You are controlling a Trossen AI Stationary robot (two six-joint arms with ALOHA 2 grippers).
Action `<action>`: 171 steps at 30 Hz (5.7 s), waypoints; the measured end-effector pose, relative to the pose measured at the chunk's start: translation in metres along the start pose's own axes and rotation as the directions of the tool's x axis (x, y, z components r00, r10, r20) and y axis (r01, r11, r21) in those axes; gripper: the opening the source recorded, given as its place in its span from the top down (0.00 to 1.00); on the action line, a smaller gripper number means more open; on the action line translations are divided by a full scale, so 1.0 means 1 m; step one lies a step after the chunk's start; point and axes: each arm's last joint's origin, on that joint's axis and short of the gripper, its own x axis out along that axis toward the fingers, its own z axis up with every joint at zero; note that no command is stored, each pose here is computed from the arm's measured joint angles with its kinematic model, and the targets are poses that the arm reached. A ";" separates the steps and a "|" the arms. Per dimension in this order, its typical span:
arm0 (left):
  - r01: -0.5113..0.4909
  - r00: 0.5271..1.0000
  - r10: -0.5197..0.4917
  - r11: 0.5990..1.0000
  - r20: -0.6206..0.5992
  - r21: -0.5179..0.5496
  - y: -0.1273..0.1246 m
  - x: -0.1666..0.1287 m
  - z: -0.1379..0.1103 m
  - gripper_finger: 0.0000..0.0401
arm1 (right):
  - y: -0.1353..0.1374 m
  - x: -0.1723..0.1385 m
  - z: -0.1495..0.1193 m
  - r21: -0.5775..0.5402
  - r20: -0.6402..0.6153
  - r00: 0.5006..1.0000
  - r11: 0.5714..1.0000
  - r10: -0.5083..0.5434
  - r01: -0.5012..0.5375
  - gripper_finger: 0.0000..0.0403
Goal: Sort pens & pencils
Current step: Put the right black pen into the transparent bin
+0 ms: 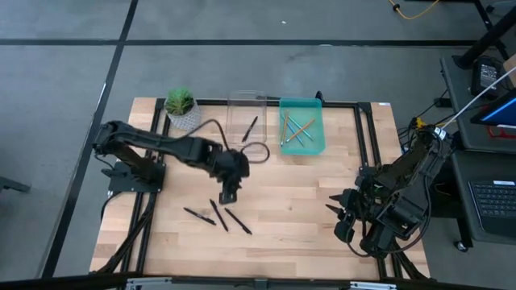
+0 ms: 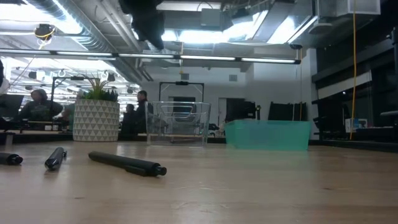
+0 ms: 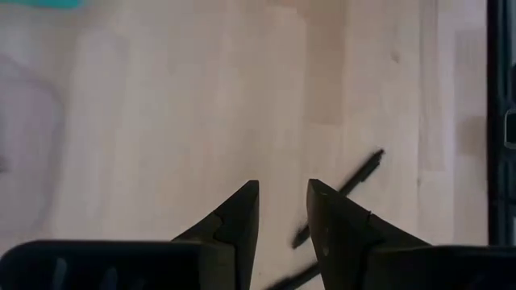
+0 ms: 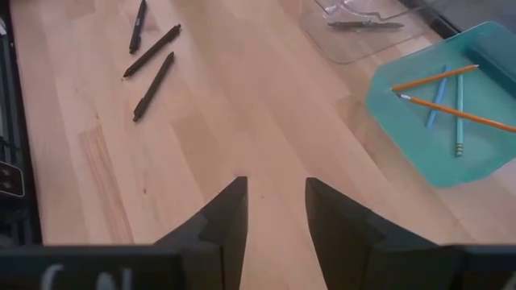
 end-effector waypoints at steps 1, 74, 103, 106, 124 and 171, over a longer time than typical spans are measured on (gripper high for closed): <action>0.006 1.000 -0.006 1.000 -0.003 0.012 -0.004 0.004 -0.003 0.75 | 0.000 0.000 0.000 0.000 0.005 1.000 1.000 -0.001 0.001 0.68; -0.012 0.995 0.038 0.963 -0.093 0.269 -0.075 0.161 -0.089 0.92 | 0.000 0.000 0.001 0.000 0.010 1.000 1.000 0.000 0.000 0.68; -0.253 0.929 0.212 0.962 0.304 0.102 0.005 0.008 -0.010 0.96 | 0.000 0.000 0.000 -0.001 0.010 1.000 1.000 0.000 0.000 0.68; -0.317 0.888 0.309 0.948 0.341 -0.032 0.042 -0.005 -0.001 0.96 | 0.000 0.000 0.000 -0.001 0.010 1.000 1.000 0.000 0.000 0.68; -0.296 0.858 0.469 0.786 0.210 -0.543 0.194 0.035 0.005 0.96 | 0.000 0.000 0.001 -0.008 0.035 0.999 1.000 -0.009 0.010 0.68; 0.118 0.848 0.045 0.955 0.528 -0.272 0.113 -0.040 0.014 0.73 | 0.001 0.001 -0.001 -0.001 -0.026 1.000 1.000 0.007 -0.007 0.68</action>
